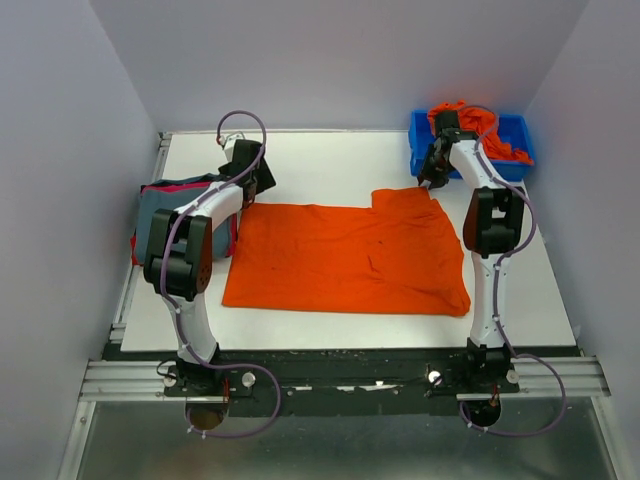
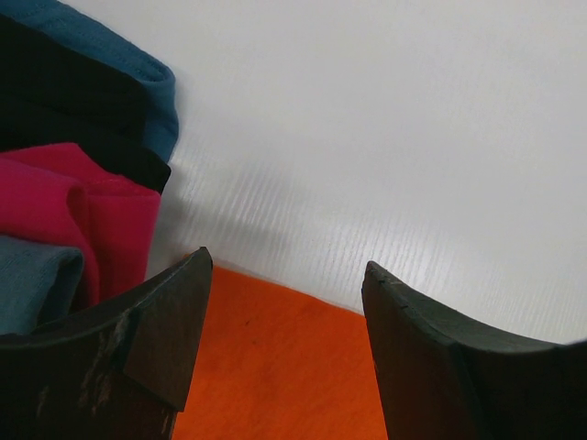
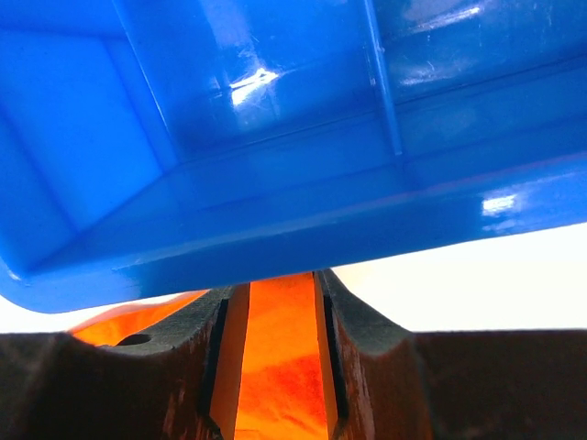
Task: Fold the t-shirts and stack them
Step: Grap the side of the flattened tshirt furthest away from the robot with both arms
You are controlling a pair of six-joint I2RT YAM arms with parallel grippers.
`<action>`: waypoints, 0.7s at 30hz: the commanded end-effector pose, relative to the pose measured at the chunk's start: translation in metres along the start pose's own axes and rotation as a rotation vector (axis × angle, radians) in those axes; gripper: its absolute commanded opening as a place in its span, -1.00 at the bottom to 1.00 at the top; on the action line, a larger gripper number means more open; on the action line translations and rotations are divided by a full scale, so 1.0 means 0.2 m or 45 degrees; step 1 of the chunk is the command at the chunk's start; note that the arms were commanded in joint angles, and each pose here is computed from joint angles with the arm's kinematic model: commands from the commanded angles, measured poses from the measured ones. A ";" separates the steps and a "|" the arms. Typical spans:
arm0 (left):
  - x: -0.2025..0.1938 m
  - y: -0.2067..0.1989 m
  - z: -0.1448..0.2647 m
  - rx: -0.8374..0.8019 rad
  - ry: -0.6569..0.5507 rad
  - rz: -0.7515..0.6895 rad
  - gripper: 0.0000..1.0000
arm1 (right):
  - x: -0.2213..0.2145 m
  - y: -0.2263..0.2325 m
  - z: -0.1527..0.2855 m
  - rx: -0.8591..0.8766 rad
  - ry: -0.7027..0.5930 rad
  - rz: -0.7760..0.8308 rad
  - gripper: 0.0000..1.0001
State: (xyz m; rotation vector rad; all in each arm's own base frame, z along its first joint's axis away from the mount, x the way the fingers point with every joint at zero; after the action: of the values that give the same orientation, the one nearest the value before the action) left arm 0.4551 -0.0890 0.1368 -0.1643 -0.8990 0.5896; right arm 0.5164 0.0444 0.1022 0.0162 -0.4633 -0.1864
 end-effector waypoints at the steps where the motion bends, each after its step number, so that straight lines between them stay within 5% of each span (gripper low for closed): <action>1: 0.05 -0.03 -0.01 -0.054 -0.011 0.003 0.54 | -0.03 0.00 -0.03 -0.044 0.040 -0.007 -0.16; 14: 0.07 -0.02 -0.06 -0.078 0.008 0.022 0.55 | 0.00 0.05 -0.05 0.013 0.043 0.088 -0.37; 15: 0.07 -0.01 -0.06 -0.078 0.011 0.023 0.55 | 0.00 0.06 -0.06 0.052 0.048 0.089 -0.45; 17: 0.07 -0.01 -0.07 -0.080 0.016 0.022 0.55 | -0.03 0.14 -0.08 0.239 0.079 0.104 -0.91; 21: 0.08 -0.01 -0.07 -0.081 0.010 0.021 0.54 | -0.03 0.13 -0.08 0.209 0.086 0.065 -0.99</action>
State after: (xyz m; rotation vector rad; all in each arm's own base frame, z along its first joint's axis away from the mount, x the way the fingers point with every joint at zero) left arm 0.4670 -0.0800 0.1335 -0.2064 -0.8923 0.5953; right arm 0.5249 0.0621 0.0958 0.1179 -0.4401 -0.1097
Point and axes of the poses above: each gripper's point midway between its finger pads, its own z axis back along the fingers, its own y axis along the line the jaws close on, x = y × z, the point moved 7 cm from there along z, back along the fingers, and after that the axes turned 10 degrees about z, right-handed, at the moved point
